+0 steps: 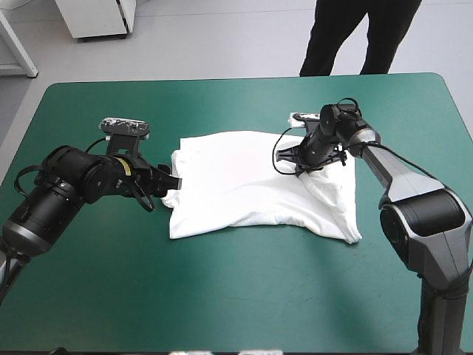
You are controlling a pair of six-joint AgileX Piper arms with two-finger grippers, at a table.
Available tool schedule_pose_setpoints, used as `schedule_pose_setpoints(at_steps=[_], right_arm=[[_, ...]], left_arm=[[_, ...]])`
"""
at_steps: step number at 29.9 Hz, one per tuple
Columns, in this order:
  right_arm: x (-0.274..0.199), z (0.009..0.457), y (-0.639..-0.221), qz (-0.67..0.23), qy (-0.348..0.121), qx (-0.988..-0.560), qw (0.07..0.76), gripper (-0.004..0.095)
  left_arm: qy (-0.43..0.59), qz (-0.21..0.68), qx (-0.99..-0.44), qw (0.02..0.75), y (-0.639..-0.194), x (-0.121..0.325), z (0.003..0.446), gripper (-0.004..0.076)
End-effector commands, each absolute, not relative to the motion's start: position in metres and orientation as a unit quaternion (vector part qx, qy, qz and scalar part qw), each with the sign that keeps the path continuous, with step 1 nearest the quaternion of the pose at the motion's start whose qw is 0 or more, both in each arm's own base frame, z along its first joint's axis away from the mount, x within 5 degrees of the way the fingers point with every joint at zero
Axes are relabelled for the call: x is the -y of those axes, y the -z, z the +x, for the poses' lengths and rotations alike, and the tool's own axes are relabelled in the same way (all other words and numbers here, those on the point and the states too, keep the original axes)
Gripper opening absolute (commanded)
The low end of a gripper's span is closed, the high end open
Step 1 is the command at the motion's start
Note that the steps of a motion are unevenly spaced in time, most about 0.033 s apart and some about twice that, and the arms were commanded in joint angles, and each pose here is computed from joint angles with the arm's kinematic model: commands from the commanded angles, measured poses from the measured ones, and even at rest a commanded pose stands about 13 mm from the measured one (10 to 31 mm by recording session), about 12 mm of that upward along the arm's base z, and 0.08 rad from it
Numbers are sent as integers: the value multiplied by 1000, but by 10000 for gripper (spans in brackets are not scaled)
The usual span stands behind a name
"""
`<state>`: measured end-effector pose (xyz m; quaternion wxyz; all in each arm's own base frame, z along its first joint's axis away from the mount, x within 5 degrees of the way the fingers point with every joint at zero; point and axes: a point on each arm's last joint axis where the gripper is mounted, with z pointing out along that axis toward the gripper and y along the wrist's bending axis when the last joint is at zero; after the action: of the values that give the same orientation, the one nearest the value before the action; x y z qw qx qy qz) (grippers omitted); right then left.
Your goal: Fold the cloth
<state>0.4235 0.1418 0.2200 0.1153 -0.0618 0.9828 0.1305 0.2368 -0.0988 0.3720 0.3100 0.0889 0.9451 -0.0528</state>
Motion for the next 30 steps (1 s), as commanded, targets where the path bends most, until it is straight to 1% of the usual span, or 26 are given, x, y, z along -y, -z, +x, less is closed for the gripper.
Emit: schedule_pose_setpoints(at_steps=[1, 3, 5, 9, 12, 16, 20, 24, 30], right_arm=[[-145, 417, -249, -74, -158, -975, 134, 344], [-144, 415, -259, -77, -160, -973, 148, 434], [-142, 410, -276, -83, -156, -970, 169, 473], [-132, 392, -318, -97, -139, -962, 213, 473], [-121, 371, -351, -100, -112, -959, 242, 473], [-102, 342, -378, -81, -87, -957, 263, 473], [-85, 312, -383, -66, -82, -959, 262, 473], [-67, 278, -376, -39, -72, -965, 249, 473], [-42, 231, -363, 9, -68, -968, 243, 473]], left_arm=[[72, 88, -928, 354, -391, 99, 234, 489], [72, 88, -928, 354, -391, 99, 234, 470], [72, 88, -928, 354, -391, 99, 234, 455], [71, 88, -929, 354, -391, 99, 234, 452], [69, 88, -930, 349, -390, 99, 233, 452], [64, 87, -935, 337, -389, 98, 232, 452], [57, 87, -943, 317, -386, 96, 229, 452], [56, 86, -947, 304, -385, 96, 227, 452], [81, 81, -952, 284, -381, 102, 227, 453]])
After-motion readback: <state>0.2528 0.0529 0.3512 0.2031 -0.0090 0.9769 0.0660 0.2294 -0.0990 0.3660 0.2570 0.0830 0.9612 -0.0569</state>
